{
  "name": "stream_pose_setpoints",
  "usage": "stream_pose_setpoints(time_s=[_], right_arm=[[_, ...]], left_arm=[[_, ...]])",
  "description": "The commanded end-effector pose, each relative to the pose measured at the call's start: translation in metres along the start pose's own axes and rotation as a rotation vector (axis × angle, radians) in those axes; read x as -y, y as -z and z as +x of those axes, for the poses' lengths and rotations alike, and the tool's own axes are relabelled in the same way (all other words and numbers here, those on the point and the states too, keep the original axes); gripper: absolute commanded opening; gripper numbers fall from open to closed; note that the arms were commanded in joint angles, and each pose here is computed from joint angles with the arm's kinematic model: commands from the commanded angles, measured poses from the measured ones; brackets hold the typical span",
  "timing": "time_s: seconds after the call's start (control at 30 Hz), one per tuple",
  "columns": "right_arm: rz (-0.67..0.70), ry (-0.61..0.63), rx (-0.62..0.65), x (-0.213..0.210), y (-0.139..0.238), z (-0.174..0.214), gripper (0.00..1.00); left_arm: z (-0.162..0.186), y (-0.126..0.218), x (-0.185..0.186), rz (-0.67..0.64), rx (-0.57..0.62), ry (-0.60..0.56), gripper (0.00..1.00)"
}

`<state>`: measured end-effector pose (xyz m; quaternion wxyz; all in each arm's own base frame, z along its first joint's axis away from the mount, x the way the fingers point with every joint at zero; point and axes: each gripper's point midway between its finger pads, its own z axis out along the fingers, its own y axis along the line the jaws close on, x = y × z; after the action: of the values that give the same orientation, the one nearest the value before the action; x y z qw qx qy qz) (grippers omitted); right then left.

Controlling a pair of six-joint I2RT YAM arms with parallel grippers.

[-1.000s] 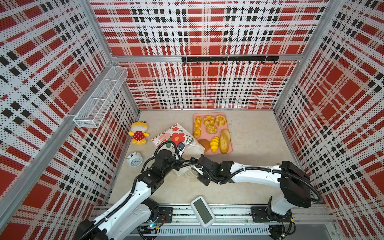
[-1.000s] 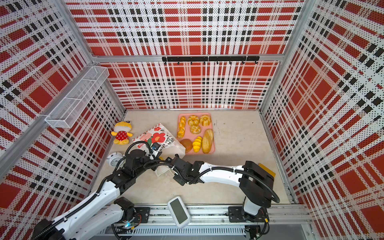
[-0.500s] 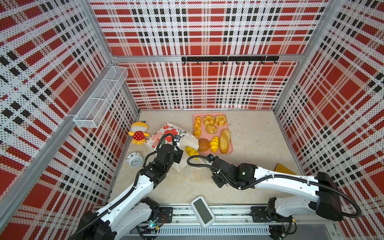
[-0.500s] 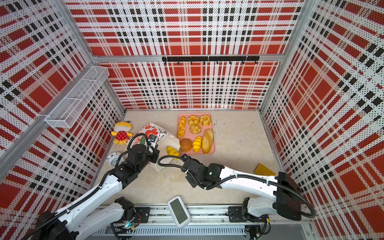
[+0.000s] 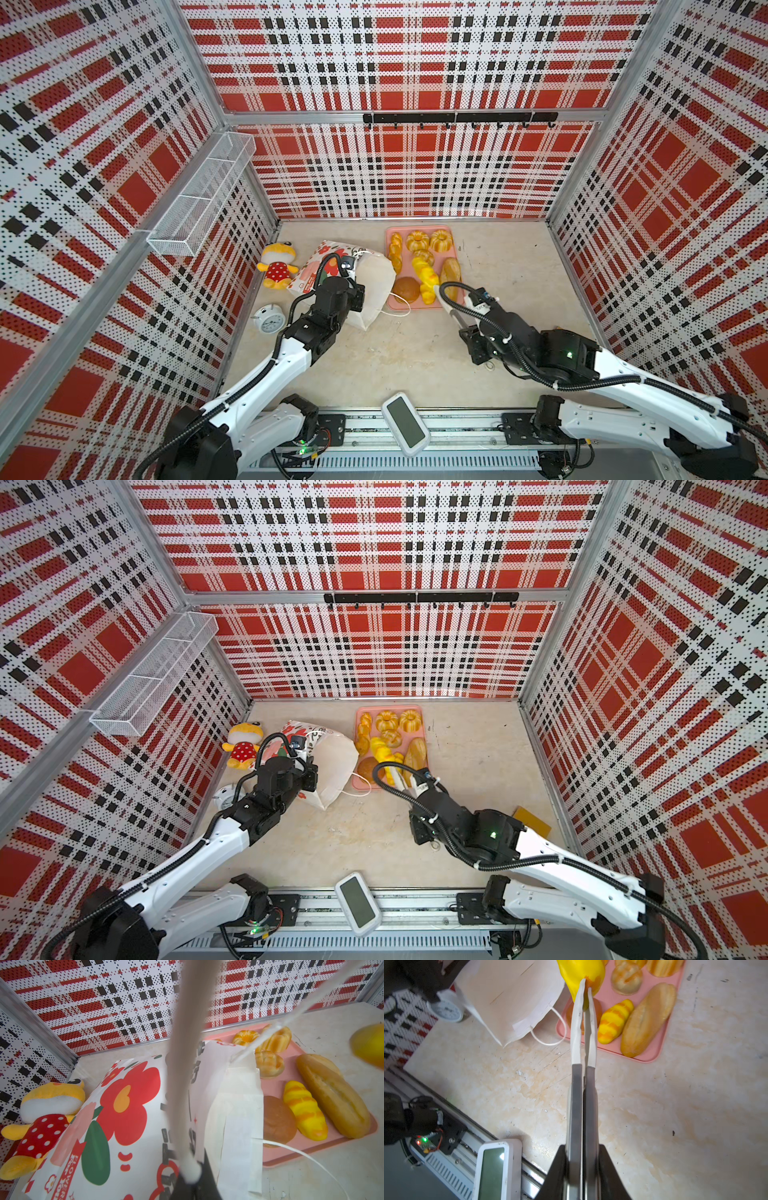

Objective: Take the fake bread out of the paper bag
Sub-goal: 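Pull the yellow bread out of the bag with the right tongs, then lower the yellow bread onto the pink tray while the left gripper lifts the bag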

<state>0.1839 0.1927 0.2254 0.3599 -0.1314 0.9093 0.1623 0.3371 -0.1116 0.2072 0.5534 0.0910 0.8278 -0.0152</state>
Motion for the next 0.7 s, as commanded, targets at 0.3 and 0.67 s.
stream_pose_setpoints(time_s=[0.3,0.67], right_arm=[[0.028,-0.112,-0.034,0.001,-0.055,-0.066,0.00],[-0.007,-0.105,-0.109,-0.025,-0.140,-0.098,0.00]], left_arm=[[-0.042,0.032,-0.031,-0.075,0.104,0.263,0.00],[-0.073,0.078,-0.063,-0.139,0.136,0.469,0.00]])
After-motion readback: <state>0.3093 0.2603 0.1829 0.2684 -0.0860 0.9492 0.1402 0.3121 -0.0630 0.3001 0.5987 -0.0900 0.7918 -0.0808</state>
